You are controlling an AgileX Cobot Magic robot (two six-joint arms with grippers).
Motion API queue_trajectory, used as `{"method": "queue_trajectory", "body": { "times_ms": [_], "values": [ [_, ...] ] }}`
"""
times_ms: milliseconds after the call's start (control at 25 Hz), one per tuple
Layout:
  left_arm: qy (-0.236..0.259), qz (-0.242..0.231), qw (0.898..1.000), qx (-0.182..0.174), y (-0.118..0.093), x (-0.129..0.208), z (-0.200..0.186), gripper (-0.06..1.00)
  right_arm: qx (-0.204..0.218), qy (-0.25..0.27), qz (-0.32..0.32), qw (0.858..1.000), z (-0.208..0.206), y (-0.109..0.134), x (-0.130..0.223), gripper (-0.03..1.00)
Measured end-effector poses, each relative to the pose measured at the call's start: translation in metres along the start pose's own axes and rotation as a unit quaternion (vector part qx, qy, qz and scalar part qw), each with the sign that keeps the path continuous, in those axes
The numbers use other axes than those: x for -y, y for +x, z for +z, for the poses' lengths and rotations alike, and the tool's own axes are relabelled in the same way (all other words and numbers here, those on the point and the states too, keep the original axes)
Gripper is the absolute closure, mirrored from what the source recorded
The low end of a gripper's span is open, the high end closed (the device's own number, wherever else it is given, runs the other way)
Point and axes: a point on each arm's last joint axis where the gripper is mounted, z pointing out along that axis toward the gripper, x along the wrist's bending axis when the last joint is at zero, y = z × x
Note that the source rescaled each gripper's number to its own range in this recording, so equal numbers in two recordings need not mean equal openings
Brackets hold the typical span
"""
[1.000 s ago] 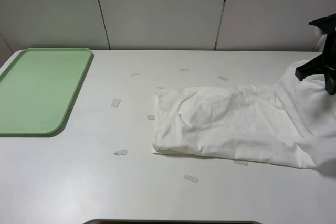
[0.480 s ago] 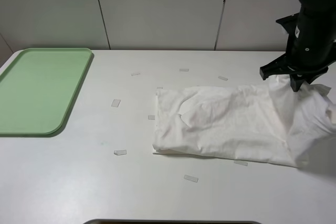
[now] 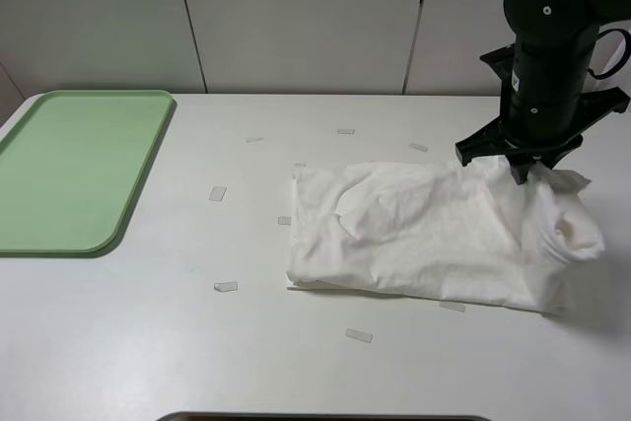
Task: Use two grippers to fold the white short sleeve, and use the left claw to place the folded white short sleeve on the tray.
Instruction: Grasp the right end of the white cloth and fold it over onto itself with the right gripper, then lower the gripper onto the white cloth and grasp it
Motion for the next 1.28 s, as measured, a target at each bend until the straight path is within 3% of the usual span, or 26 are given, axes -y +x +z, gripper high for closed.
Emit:
{"method": "queue_trajectory", "body": {
  "times_ms": [40, 120, 200, 280, 720, 920, 1280],
  "values": [
    [0.000, 0.000, 1.000, 0.000, 0.000, 0.000, 0.000, -0.03, 0.000, 0.000, 0.000, 1.000, 0.000, 0.000, 0.000, 0.80],
    [0.000, 0.000, 1.000, 0.000, 0.000, 0.000, 0.000, -0.03, -0.004, 0.013, 0.009, 1.000, 0.000, 0.001, 0.002, 0.40],
    [0.000, 0.000, 1.000, 0.000, 0.000, 0.000, 0.000, -0.03, -0.017, 0.022, 0.020, 0.999, -0.002, 0.002, 0.005, 0.15],
    [0.000, 0.000, 1.000, 0.000, 0.000, 0.000, 0.000, -0.03, -0.039, 0.027, 0.023, 0.999, -0.010, 0.003, 0.008, 0.00],
    [0.000, 0.000, 1.000, 0.000, 0.000, 0.000, 0.000, -0.03, -0.029, -0.055, 0.024, 0.998, -0.055, -0.019, 0.006, -0.03],
    [0.000, 0.000, 1.000, 0.000, 0.000, 0.000, 0.000, -0.03, -0.028, -0.069, 0.019, 0.997, -0.066, -0.025, 0.010, -0.03],
    [0.000, 0.000, 1.000, 0.000, 0.000, 0.000, 0.000, -0.03, -0.059, -0.109, 0.021, 0.992, -0.120, -0.050, 0.047, -0.03]
  ]
}}
